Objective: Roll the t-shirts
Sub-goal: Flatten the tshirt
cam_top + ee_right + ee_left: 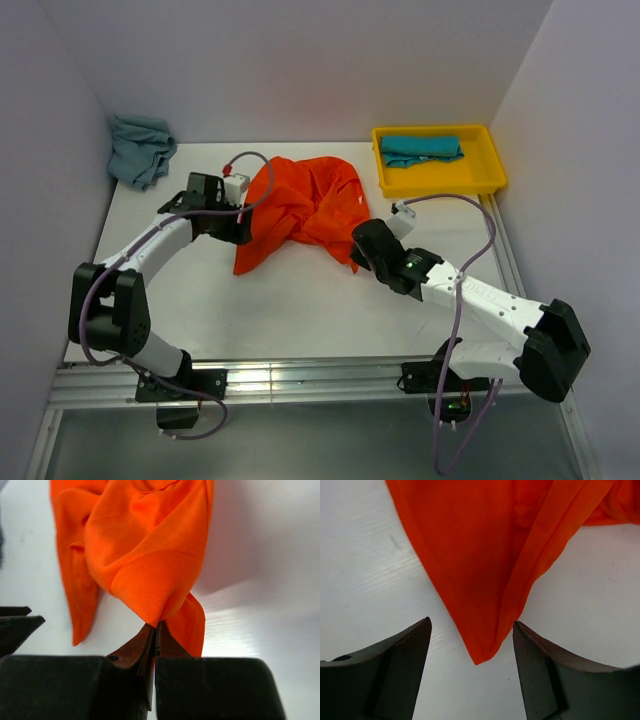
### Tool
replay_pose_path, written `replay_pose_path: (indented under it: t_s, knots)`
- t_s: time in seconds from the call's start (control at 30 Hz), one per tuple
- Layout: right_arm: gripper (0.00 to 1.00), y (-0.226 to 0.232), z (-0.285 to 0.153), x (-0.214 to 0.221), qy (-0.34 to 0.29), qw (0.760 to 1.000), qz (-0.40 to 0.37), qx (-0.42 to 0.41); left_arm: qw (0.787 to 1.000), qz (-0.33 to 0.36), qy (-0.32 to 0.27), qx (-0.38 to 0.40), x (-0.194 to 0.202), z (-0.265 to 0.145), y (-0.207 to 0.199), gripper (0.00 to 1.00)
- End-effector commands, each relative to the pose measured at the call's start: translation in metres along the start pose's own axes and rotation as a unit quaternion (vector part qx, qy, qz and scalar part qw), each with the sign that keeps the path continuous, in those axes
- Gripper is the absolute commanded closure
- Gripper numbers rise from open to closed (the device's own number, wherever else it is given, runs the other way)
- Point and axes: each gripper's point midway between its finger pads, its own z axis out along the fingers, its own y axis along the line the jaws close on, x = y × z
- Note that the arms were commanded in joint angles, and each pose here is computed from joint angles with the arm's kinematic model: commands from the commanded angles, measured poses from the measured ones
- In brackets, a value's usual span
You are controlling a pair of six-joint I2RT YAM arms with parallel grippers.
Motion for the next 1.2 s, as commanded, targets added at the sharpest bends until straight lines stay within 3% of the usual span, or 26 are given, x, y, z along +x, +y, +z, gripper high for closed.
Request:
replay_pose_path:
  t_s: [0.0, 0.23, 0.53, 0.8, 1.17]
  knots:
    - [1.0, -0.036, -0.006, -0.013, -0.028, 0.998, -0.015, 0.052, 0.999, 0.048, 0.012, -0.022, 0.009, 0.02, -0.002, 0.31]
    - [1.0, -0.054, -0.01, -0.019, -0.027, 0.997, -0.017, 0.063, 0.994, 0.088, 0.058, -0.011, 0.05, 0.027, -0.014, 0.44]
    - [1.0, -0.057, -0.006, -0.027, -0.028, 0.997, -0.014, 0.065, 0.987, 0.137, 0.087, 0.025, 0.086, 0.017, -0.031, 0.4]
    - [1.0, -0.057, -0.003, -0.027, -0.026, 0.997, -0.016, 0.067, 0.981, 0.163, 0.08, 0.065, 0.095, 0.014, -0.057, 0.36]
    - [1.0, -0.054, 0.0, -0.024, -0.019, 0.998, -0.016, 0.063, 0.979, 0.18, 0.068, 0.062, 0.103, 0.009, -0.065, 0.34]
